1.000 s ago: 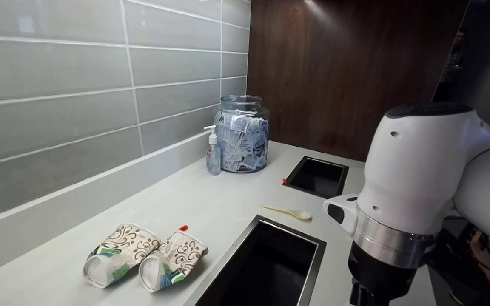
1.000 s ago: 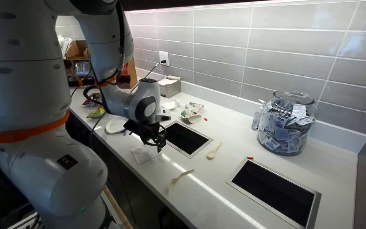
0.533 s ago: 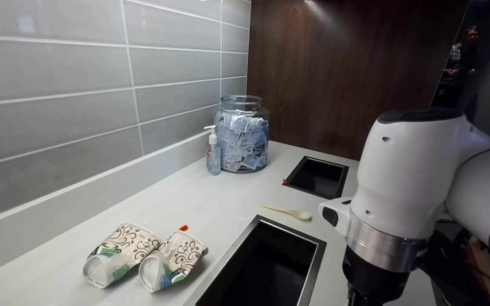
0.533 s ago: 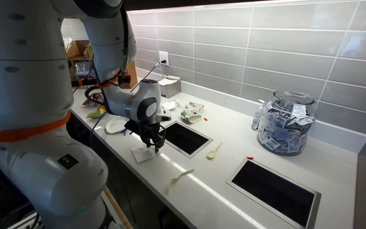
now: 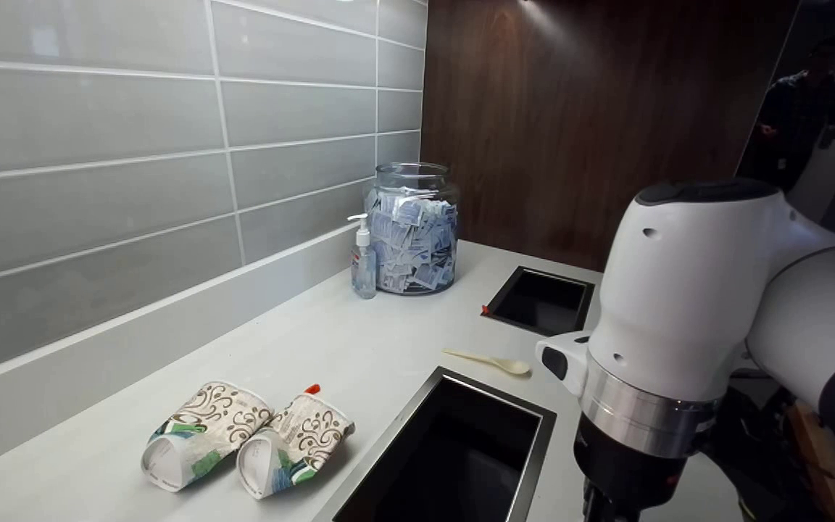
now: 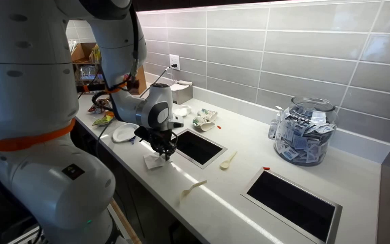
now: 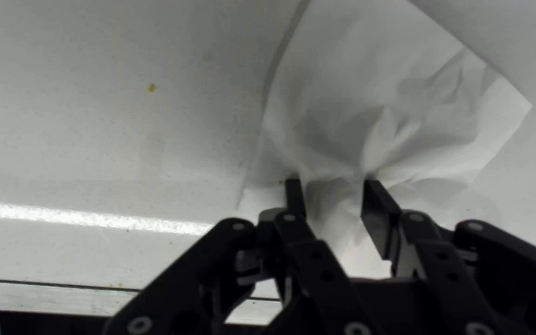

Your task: Use the napkin to wipe the surface and put it in the bin

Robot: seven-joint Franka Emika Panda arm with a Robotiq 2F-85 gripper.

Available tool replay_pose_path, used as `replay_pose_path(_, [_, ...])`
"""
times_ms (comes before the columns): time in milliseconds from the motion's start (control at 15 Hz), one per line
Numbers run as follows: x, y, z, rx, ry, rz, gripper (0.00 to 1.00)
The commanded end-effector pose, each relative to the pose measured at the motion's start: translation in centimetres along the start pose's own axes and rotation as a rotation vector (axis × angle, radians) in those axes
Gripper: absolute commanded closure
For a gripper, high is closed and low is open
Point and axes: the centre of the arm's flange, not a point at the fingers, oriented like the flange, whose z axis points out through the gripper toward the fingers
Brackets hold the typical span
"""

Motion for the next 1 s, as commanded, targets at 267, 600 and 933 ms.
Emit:
replay_pose_path(267, [0.56,-0.34,0.51,-0.022,-0.016,0.029,0.8])
replay_pose_path(600, [0.74,-0.28,0.38,-0.021,-0.013,0.044,0.9])
replay_pose_path(933, [1.13,-0.12,-0.18,-0.027,0.001,0.053,0.91])
